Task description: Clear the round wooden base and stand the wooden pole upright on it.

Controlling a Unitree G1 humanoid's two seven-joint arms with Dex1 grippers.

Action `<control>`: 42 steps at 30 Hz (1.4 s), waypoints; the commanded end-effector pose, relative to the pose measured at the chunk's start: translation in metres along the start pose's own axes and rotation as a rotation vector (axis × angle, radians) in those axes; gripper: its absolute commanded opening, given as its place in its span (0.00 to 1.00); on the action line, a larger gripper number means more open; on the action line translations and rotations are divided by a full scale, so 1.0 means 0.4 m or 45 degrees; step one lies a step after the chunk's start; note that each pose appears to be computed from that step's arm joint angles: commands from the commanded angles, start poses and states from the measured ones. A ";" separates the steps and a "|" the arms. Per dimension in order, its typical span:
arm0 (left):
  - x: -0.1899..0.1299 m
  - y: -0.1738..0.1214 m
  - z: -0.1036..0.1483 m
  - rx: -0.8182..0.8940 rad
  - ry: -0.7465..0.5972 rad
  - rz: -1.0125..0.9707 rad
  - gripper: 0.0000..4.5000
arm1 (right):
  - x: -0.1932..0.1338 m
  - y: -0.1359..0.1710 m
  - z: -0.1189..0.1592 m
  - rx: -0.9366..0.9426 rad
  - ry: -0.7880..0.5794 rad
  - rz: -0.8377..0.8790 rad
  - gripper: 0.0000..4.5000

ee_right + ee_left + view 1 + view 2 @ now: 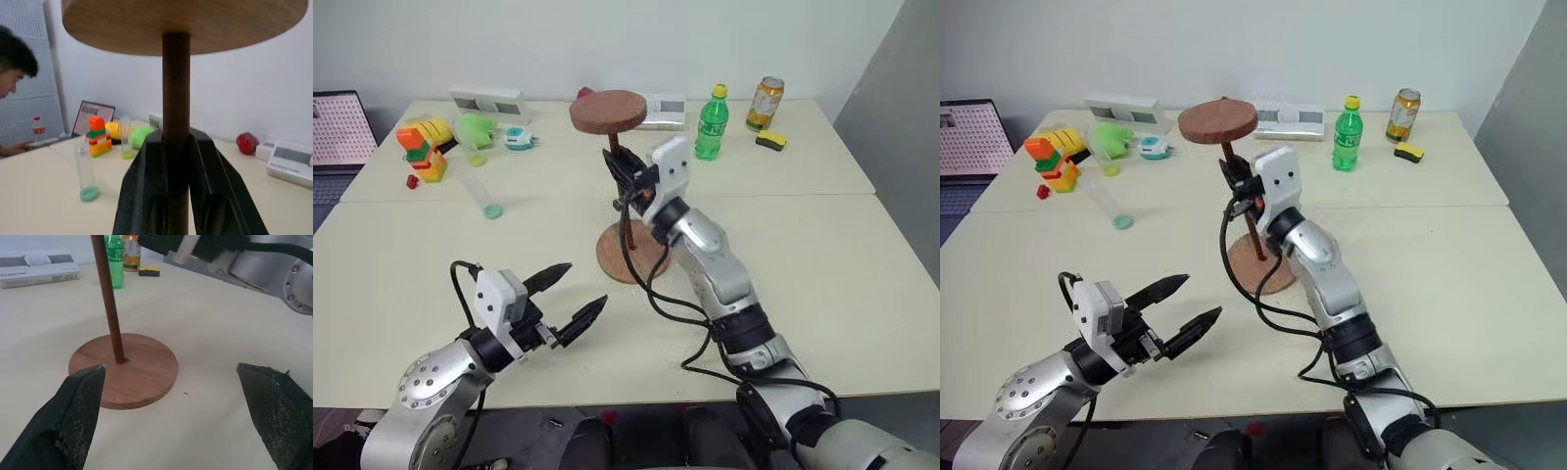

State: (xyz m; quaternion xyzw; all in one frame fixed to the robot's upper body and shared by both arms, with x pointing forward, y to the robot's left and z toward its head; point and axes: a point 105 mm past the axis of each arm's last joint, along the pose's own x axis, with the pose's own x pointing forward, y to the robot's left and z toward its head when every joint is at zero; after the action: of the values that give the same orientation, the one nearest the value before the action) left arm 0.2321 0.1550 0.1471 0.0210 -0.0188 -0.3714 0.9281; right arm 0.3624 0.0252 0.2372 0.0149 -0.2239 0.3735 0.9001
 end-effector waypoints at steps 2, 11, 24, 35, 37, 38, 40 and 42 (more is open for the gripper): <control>-0.006 0.004 0.024 0.038 -0.037 0.015 1.00 | -0.056 -0.002 -0.053 0.046 0.103 -0.017 0.05; 0.001 0.011 0.027 0.040 -0.040 0.008 1.00 | -0.059 -0.002 -0.058 0.062 0.132 -0.046 0.05; -0.003 0.001 0.028 0.036 -0.042 0.004 1.00 | 0.007 -0.006 -0.044 0.027 0.061 -0.086 0.05; -0.003 -0.002 0.031 0.028 -0.050 0.020 1.00 | 0.017 -0.005 -0.038 0.050 0.012 -0.116 0.05; -0.004 -0.003 0.031 0.027 -0.049 0.020 1.00 | 0.010 0.001 -0.046 0.048 0.021 -0.115 0.05; -0.005 -0.003 0.031 0.027 -0.048 0.021 1.00 | 0.007 0.003 -0.049 0.048 0.025 -0.115 0.05; -0.006 -0.001 0.031 0.027 -0.045 0.024 1.00 | -0.013 0.015 -0.081 0.039 0.081 -0.088 0.05; -0.007 0.000 0.031 0.027 -0.043 0.026 1.00 | -0.031 0.025 -0.108 0.037 0.137 -0.066 0.05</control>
State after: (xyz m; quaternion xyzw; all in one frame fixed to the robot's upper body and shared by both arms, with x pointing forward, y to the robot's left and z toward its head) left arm 0.2333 0.1585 0.1466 0.0124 -0.0165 -0.3561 0.9342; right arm 0.3626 0.0301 0.2250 0.0268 -0.2275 0.3449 0.9103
